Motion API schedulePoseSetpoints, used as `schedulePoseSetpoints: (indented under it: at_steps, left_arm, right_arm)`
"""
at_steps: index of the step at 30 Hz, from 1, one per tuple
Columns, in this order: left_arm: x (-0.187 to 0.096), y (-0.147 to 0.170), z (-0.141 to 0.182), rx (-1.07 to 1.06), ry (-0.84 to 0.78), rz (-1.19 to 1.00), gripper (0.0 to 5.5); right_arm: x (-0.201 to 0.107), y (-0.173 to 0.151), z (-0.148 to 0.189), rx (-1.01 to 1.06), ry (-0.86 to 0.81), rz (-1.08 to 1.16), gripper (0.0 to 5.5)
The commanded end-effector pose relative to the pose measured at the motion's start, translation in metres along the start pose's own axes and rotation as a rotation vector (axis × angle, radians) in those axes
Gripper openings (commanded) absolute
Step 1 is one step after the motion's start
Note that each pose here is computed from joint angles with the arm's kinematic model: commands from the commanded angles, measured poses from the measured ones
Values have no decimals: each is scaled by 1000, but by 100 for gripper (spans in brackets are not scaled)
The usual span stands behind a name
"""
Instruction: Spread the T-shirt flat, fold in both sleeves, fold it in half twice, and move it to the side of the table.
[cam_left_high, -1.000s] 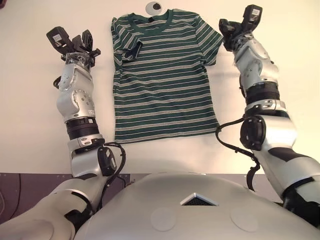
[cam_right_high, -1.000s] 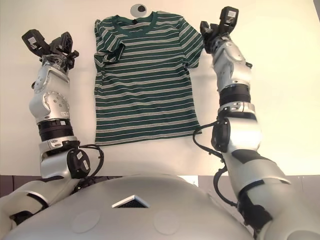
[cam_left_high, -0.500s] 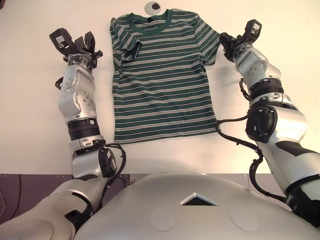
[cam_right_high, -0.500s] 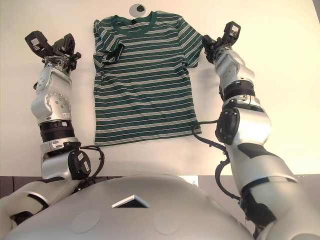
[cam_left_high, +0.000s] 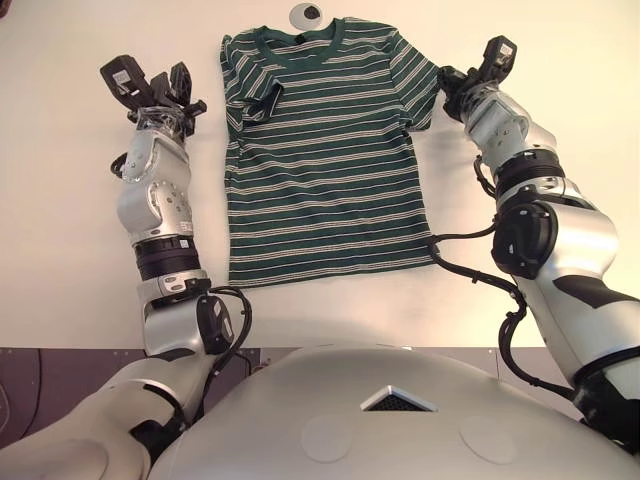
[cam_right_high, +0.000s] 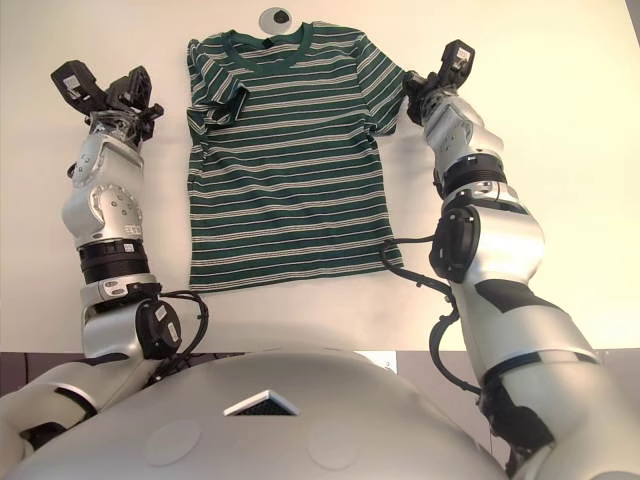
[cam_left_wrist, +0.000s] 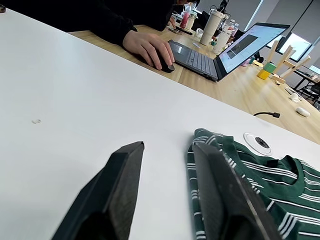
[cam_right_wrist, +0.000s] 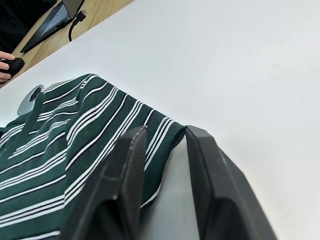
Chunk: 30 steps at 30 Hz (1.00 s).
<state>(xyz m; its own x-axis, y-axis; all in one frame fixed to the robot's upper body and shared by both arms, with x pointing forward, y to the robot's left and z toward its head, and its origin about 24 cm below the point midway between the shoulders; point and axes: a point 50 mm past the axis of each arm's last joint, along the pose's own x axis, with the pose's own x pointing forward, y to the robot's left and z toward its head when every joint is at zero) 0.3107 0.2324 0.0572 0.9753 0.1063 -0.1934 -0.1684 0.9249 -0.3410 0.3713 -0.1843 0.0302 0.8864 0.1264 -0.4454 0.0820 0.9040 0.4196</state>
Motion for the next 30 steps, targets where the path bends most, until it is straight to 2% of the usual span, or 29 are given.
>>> schedulePoseSetpoints:
  at_steps: [1, 4, 10, 16, 20, 21, 30]
  left_arm:
    - [3, 1, 4, 19, 8, -5, 178]
    - [3, 1, 4, 17, 9, -7, 178]
    - [2, 1, 4, 15, 7, -5, 178]
    - [1, 1, 2, 11, 7, 0, 178]
    - [1, 1, 2, 10, 8, -1, 178]
    - [1, 1, 2, 10, 8, -1, 178]
    - [1, 1, 2, 10, 7, -1, 178]
  right_arm:
    - [3, 14, 1, -3, -2, 38, 62]
    - [5, 20, -7, -25, 40, 61, 3]
    - [5, 23, -12, -51, 62, 64, 3]
    - [5, 24, -7, -59, 39, 72, 80]
    - [5, 24, -5, -44, 30, 75, 151]
    - [5, 24, -5, -44, 31, 76, 151]
    - [5, 25, -5, -45, 26, 78, 21]
